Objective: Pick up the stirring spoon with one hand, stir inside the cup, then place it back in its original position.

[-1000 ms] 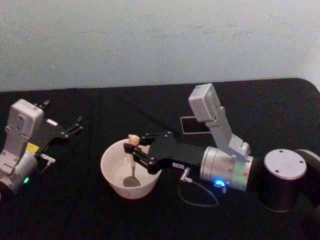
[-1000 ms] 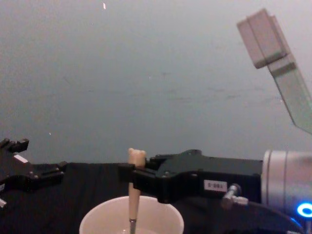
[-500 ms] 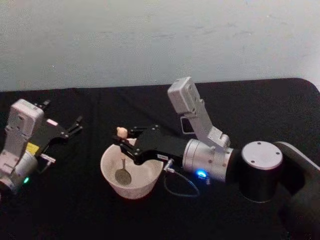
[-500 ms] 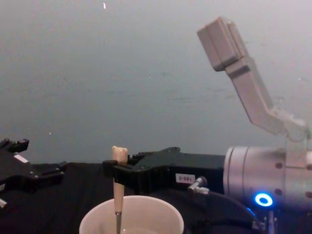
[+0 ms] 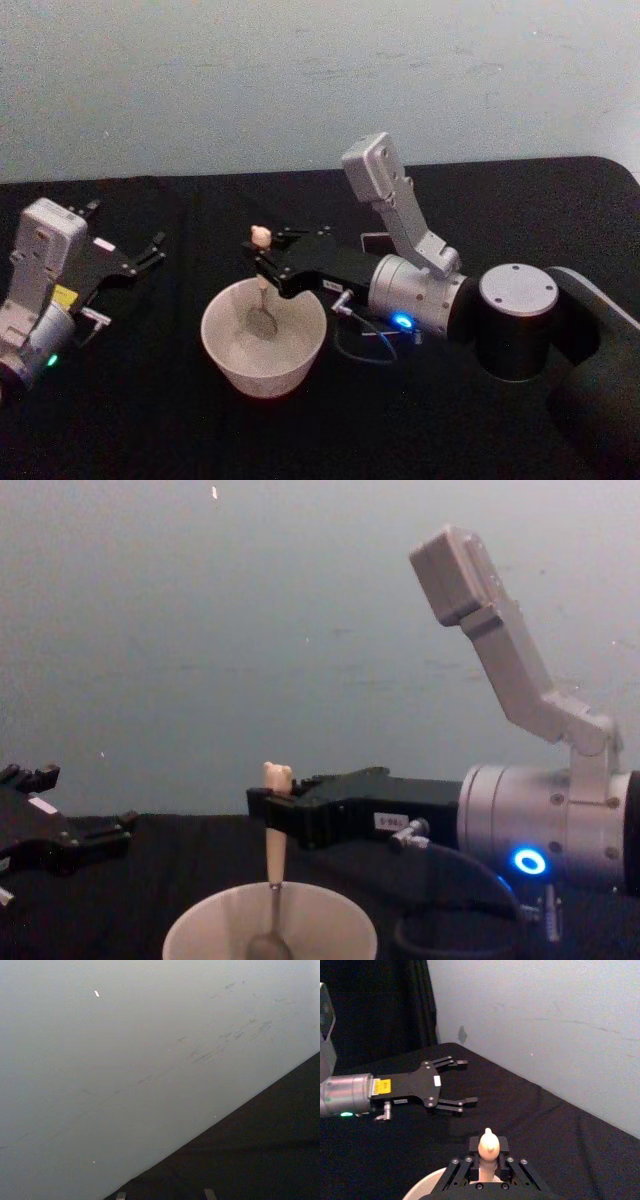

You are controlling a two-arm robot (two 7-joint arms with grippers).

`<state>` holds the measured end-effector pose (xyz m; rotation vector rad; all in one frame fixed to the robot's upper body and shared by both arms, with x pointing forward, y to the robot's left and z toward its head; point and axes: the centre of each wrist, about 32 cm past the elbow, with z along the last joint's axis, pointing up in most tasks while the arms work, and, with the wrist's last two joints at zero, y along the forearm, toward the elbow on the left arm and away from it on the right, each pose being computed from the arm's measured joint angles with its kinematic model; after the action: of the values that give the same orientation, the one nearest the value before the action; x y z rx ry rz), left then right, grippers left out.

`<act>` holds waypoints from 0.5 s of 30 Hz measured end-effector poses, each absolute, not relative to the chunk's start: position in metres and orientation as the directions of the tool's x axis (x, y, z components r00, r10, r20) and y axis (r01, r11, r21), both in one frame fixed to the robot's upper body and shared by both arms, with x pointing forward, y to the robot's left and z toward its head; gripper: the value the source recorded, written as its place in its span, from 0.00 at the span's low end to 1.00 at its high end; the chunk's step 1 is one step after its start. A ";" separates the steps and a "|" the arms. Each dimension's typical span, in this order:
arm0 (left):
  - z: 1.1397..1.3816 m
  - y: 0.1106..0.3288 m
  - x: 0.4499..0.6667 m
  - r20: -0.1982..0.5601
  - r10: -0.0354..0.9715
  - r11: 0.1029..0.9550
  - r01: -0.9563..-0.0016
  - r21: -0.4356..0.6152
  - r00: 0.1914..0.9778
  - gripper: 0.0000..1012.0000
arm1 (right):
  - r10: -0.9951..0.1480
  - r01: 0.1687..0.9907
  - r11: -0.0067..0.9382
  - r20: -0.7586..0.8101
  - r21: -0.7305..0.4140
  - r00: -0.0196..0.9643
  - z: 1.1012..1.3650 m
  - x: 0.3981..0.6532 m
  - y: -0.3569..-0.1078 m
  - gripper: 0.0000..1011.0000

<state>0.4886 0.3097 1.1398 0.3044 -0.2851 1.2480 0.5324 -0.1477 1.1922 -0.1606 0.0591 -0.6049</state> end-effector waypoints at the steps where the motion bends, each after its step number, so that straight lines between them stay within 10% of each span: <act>1: 1.140 0.310 0.489 0.374 0.880 0.287 -0.955 0.070 0.292 0.99 | -0.573 0.564 0.809 -0.008 -0.167 0.820 1.192 0.533 -0.149 0.21; 15: 1.140 0.310 0.489 0.374 0.880 0.287 -0.955 0.070 0.292 0.99 | -0.574 0.566 0.808 -0.001 -0.167 0.819 1.192 0.523 -0.175 0.21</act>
<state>0.4886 0.3097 1.1398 0.3045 -0.2850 1.2480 0.5235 -0.1750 1.1918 -0.1623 0.0521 -0.6096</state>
